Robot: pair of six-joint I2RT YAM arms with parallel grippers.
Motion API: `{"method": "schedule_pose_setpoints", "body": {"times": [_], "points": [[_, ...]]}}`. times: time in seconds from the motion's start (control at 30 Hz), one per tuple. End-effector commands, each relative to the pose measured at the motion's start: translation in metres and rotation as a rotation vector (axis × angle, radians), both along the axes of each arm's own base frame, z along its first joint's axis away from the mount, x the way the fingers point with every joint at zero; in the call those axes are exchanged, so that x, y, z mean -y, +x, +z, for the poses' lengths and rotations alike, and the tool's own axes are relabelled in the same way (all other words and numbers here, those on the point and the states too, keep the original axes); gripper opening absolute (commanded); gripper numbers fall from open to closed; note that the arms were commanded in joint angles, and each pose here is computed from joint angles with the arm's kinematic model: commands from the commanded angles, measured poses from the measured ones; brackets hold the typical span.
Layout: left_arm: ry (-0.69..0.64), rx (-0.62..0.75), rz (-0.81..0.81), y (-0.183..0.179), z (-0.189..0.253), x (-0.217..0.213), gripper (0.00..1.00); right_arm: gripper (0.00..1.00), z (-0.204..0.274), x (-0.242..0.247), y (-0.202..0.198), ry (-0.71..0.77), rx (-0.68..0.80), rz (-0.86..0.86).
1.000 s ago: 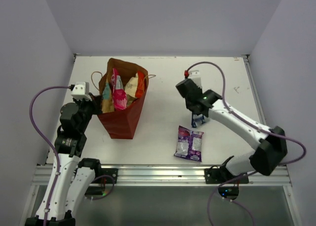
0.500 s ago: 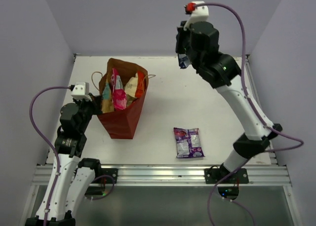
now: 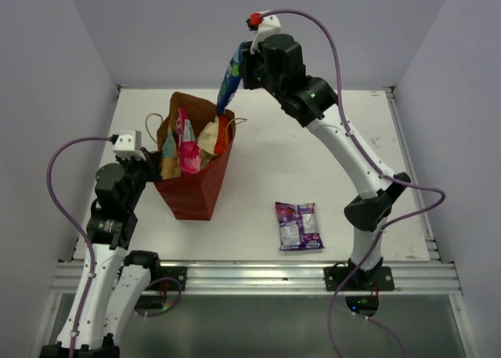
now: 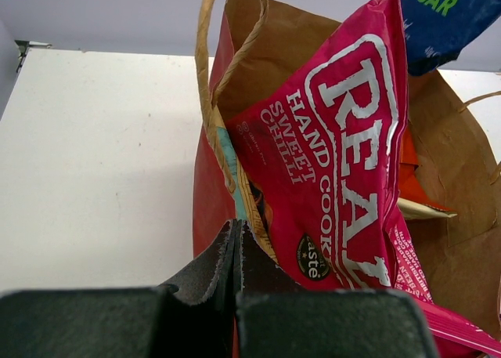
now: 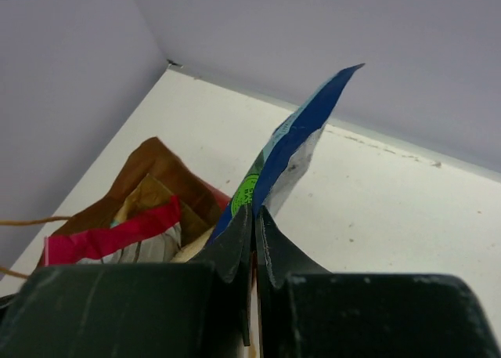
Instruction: Place the snacks into the paper bag
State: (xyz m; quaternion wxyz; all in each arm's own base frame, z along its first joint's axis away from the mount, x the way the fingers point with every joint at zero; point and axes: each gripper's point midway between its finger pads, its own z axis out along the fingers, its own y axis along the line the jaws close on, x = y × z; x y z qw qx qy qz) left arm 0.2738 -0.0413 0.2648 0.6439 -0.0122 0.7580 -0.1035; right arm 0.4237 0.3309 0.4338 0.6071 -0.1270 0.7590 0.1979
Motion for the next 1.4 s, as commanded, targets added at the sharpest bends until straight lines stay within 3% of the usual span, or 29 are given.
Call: {"method": "schedule_pose_setpoints", "body": {"times": [0.0,0.3,0.63,1.23,1.3,1.37], "points": [[0.014,0.046,-0.036,0.001,0.01,0.006,0.0,0.0,0.033,-0.027,-0.022,0.091,0.066,0.126],[0.015,0.044,-0.036,0.001,0.01,0.006,0.0,0.0,0.042,-0.076,-0.061,0.076,0.098,0.265],[0.015,0.049,-0.038,0.001,0.011,0.006,0.0,0.0,0.05,-0.081,-0.087,0.063,0.115,0.294],[0.014,0.053,-0.039,-0.001,0.012,0.007,0.0,0.0,-0.111,-0.121,-0.085,-0.154,-0.152,0.349],[0.015,0.052,-0.036,0.0,0.011,0.006,0.0,0.12,-0.119,-0.119,-0.091,-0.175,-0.163,0.36],[0.014,0.052,-0.039,-0.001,0.011,0.007,0.0,0.39,-0.098,-0.11,-0.098,-0.16,-0.13,0.358]]}}
